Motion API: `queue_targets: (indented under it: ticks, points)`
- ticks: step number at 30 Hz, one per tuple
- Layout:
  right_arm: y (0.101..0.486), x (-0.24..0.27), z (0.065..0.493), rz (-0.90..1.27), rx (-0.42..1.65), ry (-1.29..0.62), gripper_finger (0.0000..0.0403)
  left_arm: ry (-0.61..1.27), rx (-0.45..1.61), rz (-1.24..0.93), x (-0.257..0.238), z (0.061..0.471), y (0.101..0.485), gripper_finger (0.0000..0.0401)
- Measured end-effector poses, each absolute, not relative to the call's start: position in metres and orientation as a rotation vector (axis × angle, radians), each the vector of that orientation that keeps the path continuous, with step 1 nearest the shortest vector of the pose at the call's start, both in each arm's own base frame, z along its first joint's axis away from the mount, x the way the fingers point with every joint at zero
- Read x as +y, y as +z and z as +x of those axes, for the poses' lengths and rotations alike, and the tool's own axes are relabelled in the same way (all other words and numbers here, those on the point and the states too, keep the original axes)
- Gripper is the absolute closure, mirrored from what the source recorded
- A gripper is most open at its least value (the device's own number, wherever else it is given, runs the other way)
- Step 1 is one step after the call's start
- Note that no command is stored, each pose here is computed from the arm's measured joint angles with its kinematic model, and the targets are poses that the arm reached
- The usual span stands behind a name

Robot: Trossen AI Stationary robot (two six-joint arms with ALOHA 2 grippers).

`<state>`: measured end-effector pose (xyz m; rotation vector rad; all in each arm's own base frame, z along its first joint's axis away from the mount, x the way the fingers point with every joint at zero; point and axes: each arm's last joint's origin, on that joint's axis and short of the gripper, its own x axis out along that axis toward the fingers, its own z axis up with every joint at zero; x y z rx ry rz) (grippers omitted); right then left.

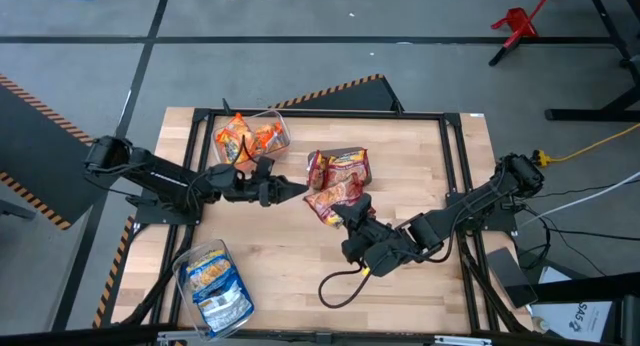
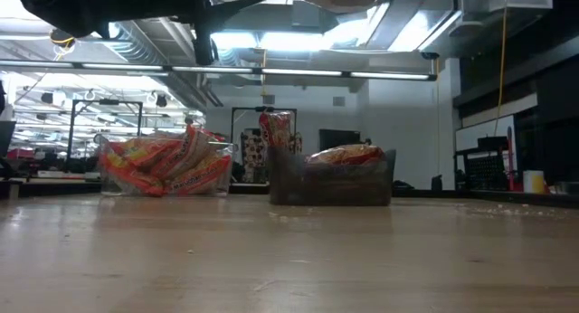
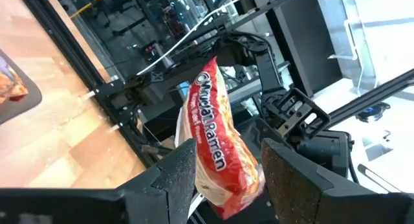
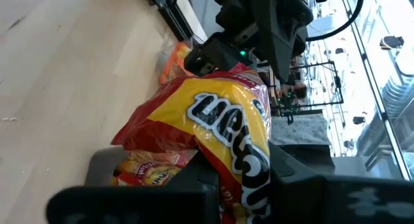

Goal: Sort Maruchan noodles
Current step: Put the red noodle pack into the black bin

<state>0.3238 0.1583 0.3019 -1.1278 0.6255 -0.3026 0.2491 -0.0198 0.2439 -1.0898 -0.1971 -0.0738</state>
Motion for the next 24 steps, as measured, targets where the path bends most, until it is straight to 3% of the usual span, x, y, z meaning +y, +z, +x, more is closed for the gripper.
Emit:
queue_targets:
  ticks: [24]
  points:
    - [0.307, 0.147, 0.340, -1.177, 0.558, -0.168, 0.0366, -0.140, -0.155, -1.170, -0.032, 0.248, 0.244, 0.0234]
